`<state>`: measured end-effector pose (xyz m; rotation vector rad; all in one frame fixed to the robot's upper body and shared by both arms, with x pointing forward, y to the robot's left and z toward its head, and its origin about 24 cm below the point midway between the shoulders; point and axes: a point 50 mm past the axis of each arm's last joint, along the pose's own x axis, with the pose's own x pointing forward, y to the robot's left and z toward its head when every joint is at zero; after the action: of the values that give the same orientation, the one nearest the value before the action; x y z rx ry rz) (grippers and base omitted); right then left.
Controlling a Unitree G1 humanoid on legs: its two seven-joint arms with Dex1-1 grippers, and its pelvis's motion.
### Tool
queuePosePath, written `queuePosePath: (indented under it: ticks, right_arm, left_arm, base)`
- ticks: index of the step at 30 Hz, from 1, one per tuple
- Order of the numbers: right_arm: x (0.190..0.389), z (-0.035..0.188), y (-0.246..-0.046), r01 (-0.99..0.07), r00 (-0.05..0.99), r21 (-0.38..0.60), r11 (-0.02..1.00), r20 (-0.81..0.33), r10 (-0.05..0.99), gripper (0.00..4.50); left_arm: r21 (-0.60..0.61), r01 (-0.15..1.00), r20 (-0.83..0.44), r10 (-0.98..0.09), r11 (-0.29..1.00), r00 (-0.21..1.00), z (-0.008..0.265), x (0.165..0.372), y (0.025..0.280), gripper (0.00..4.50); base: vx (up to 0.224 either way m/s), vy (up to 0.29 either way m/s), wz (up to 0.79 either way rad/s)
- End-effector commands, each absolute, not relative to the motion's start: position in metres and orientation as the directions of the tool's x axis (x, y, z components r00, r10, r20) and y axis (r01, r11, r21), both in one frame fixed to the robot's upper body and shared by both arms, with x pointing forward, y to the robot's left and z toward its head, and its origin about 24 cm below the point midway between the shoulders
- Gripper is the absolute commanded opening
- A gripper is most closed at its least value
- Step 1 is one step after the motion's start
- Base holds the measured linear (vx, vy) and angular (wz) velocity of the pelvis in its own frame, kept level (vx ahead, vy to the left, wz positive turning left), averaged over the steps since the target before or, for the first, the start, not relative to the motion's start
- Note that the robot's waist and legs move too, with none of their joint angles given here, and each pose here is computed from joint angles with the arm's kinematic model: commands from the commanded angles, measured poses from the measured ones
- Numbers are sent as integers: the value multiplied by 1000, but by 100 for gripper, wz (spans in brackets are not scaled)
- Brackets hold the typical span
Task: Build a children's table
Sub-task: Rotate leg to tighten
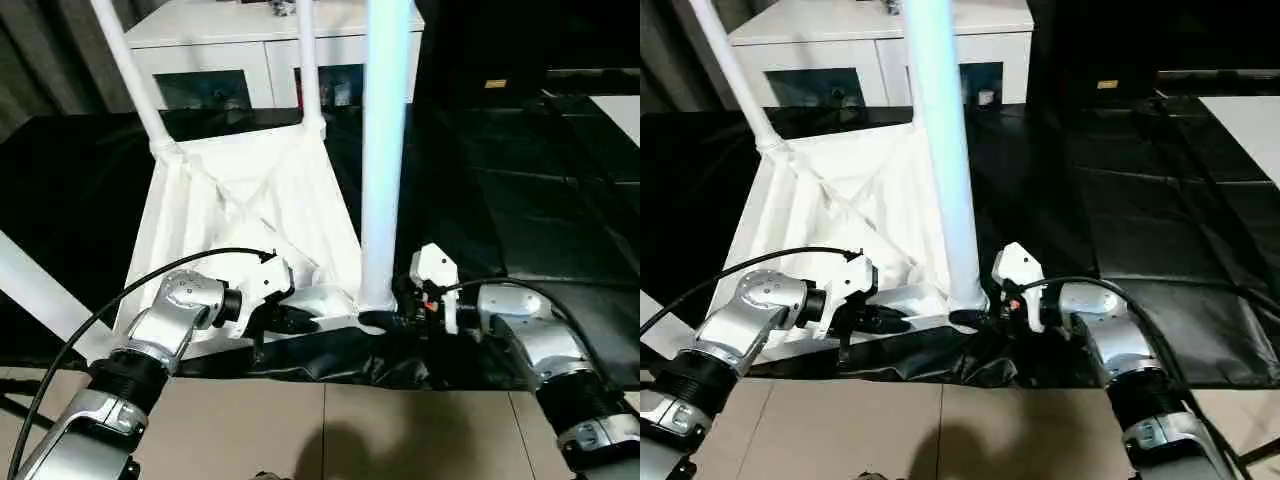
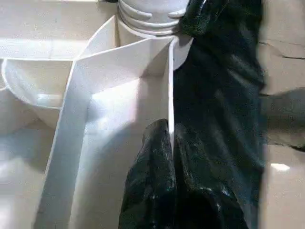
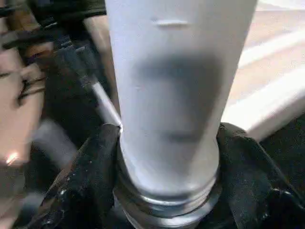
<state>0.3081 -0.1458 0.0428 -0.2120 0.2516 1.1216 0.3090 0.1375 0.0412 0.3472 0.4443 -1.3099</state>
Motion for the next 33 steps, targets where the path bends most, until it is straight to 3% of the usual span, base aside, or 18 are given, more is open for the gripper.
queuePosePath:
  ticks: [1,4,9,13,16,18,20,25,26,32,33]
  right_arm:
    - [317,49,-140,-875,478,-64,480,-281,832,269]
    - [324,40,-125,-788,601,-37,615,-263,755,267]
    - [331,34,-111,-652,735,-22,758,-265,624,266]
    - [343,27,-103,-396,882,-41,917,-298,367,266]
    - [345,29,-97,-391,890,-73,918,-283,357,266]
    - [346,36,-96,-392,898,-21,920,-227,377,266]
    - [346,39,-98,-396,900,-7,918,-201,386,322]
    - [345,42,-113,-379,915,-59,923,-173,365,346]
    - [345,43,-113,-382,914,-61,922,-172,367,370]
    - [317,45,-137,-671,737,-126,730,-217,640,370]
    - [315,47,-140,-687,723,-125,716,-217,656,377]
  left_arm:
    - [23,971,-495,-842,237,217,44,313,131,0]
    - [56,914,-483,-790,401,377,40,326,125,0]
    - [34,846,-441,-751,532,491,40,335,109,0]
    - [62,735,-399,-659,675,638,40,348,89,0]
    - [86,736,-389,-657,671,645,41,349,82,0]
    - [100,759,-381,-680,643,626,43,349,78,0]
    - [104,769,-378,-690,631,617,44,349,77,0]
    - [124,797,-371,-718,591,589,44,347,79,0]
    - [126,798,-371,-719,589,588,44,347,79,0]
    - [162,817,-327,-751,553,574,42,344,86,0]
    - [158,821,-319,-759,548,568,43,343,87,27]
  base:
    - [0,0,0]
    - [0,0,0]
    - [0,0,0]
    - [0,0,0]
    - [0,0,0]
    - [0,0,0]
    - [0,0,0]
    - [0,0,0]
    - [0,0,0]
    - [0,0,0]
    - [0,0,0]
